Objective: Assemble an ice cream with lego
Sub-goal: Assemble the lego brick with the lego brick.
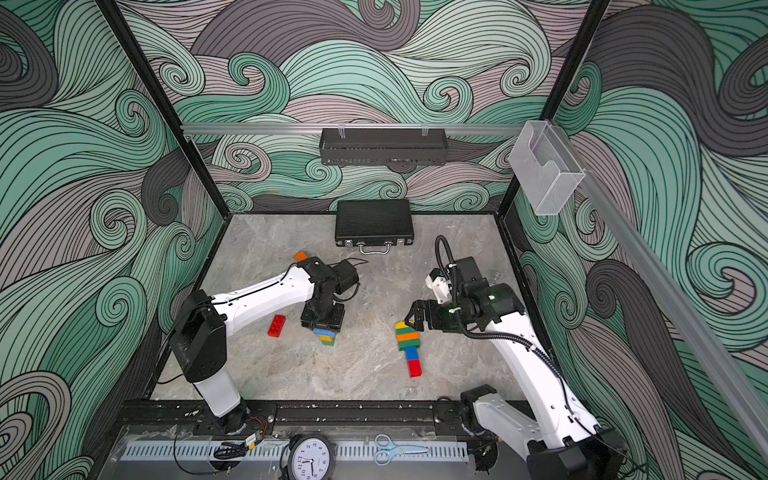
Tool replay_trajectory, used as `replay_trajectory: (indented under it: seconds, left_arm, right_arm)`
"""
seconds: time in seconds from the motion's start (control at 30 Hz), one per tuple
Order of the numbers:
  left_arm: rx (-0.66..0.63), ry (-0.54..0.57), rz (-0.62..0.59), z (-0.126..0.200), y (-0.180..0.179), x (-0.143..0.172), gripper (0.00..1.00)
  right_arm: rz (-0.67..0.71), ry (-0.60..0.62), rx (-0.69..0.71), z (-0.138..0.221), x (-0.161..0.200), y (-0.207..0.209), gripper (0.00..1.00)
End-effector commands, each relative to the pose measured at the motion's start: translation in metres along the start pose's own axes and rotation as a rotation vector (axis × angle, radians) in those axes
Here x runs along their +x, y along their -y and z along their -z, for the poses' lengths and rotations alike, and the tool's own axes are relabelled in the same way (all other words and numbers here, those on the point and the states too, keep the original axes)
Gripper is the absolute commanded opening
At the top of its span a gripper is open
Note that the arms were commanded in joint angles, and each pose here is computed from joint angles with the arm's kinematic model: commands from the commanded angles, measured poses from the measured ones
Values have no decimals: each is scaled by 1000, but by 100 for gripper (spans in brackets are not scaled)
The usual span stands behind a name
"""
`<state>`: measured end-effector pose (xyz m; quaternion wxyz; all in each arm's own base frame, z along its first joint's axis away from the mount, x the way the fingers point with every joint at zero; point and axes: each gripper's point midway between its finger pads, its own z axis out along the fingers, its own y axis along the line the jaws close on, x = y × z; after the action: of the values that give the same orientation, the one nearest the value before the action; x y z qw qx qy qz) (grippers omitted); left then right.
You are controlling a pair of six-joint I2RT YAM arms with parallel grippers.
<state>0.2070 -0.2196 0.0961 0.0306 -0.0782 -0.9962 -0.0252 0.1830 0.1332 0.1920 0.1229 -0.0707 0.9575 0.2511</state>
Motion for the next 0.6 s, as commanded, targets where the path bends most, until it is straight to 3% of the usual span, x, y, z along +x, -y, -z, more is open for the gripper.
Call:
replay_trajectory:
  seconds: [0.0,0.57]
  left_arm:
    - [-71,-91,-61,-16,0,11,1]
    - [-131,-119,-103,-39,-10,23,0]
  right_arm:
    - [-1,8,0,7,-2,-3,99]
    - [5,12,0,10,-5,-5,99]
